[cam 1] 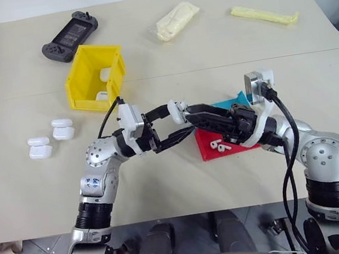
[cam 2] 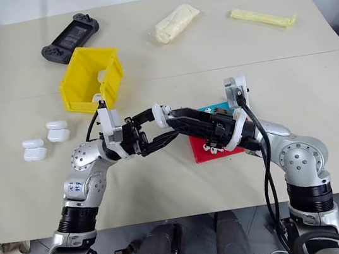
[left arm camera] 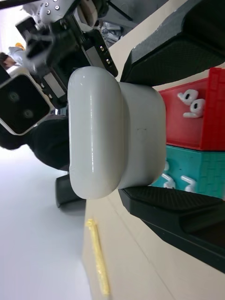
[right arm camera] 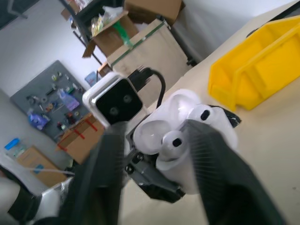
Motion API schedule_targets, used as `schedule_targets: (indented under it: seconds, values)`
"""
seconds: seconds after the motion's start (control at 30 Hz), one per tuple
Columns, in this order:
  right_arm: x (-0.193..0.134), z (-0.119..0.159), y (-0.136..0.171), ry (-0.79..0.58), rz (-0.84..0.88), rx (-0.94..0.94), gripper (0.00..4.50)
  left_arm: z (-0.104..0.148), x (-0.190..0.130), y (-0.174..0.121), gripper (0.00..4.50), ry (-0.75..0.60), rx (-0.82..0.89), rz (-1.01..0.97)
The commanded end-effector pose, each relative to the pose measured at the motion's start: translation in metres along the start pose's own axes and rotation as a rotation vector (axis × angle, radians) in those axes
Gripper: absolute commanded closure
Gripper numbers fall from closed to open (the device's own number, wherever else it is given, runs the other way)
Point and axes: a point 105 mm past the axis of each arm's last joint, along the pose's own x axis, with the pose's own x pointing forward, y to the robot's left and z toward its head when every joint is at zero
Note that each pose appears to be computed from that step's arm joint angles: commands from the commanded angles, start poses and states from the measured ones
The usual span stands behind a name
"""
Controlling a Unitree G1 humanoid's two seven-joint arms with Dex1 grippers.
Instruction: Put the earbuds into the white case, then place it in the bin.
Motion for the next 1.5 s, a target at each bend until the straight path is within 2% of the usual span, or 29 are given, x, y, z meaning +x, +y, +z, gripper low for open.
schedule_targets:
  seconds: [0.03, 0.13, 0.23, 0.27, 0.33, 0.43, 0.57, 0.7, 0.8, 0.93, 1.03, 1.2, 1.37, 1.5]
  values:
    - [-0.011, 0.004, 0.0, 0.038, -0.024, -0.081, 1.51, 0.023, 0.005, -0.009, 1.72, -0.062, 0.067, -0.055]
    - [-0.035, 0.02, -0.008, 0.067, -0.091, -0.152, 1.51, 0.021, -0.003, -0.008, 1.72, -0.013, 0.078, -0.043]
    - [-0.048, 0.024, -0.003, 0.152, -0.088, -0.202, 1.51, 0.017, -0.011, -0.01, 1.72, 0.066, 0.085, -0.071]
    - [-0.05, 0.025, -0.002, 0.174, -0.083, -0.224, 1.69, 0.014, -0.013, -0.01, 1.72, 0.097, 0.09, -0.081]
    - [-0.052, 0.026, 0.001, 0.223, -0.066, -0.256, 2.09, 0.012, -0.014, -0.011, 1.72, 0.143, 0.118, -0.105]
    - [-0.048, 0.028, 0.006, 0.27, -0.031, -0.315, 3.13, 0.009, -0.012, -0.009, 1.72, 0.181, 0.126, -0.112]
    - [-0.018, 0.028, 0.022, 0.293, 0.098, -0.389, 4.45, -0.005, -0.004, -0.001, 1.72, 0.316, 0.129, -0.12]
    - [0.002, 0.018, 0.026, 0.348, 0.162, -0.435, 4.48, -0.017, 0.005, -0.002, 1.72, 0.396, 0.12, -0.149]
    - [0.017, 0.015, 0.021, 0.366, 0.143, -0.448, 4.48, -0.02, 0.014, -0.005, 1.72, 0.404, 0.115, -0.174]
    - [0.019, 0.0, 0.013, 0.464, 0.12, -0.481, 4.48, -0.017, 0.02, -0.004, 1.72, 0.393, 0.126, -0.158]
    - [0.016, -0.001, 0.007, 0.491, 0.086, -0.497, 4.48, -0.015, 0.02, -0.003, 1.72, 0.385, 0.134, -0.151]
    - [-0.021, 0.006, -0.009, 0.519, -0.03, -0.475, 4.48, -0.006, 0.009, -0.004, 1.72, 0.329, 0.156, -0.136]
    - [-0.049, 0.019, -0.016, 0.437, -0.129, -0.401, 4.48, 0.004, -0.001, -0.011, 1.72, 0.252, 0.165, -0.151]
    - [-0.07, 0.019, -0.02, 0.427, -0.181, -0.417, 4.48, 0.009, -0.011, -0.017, 1.72, 0.195, 0.154, -0.154]
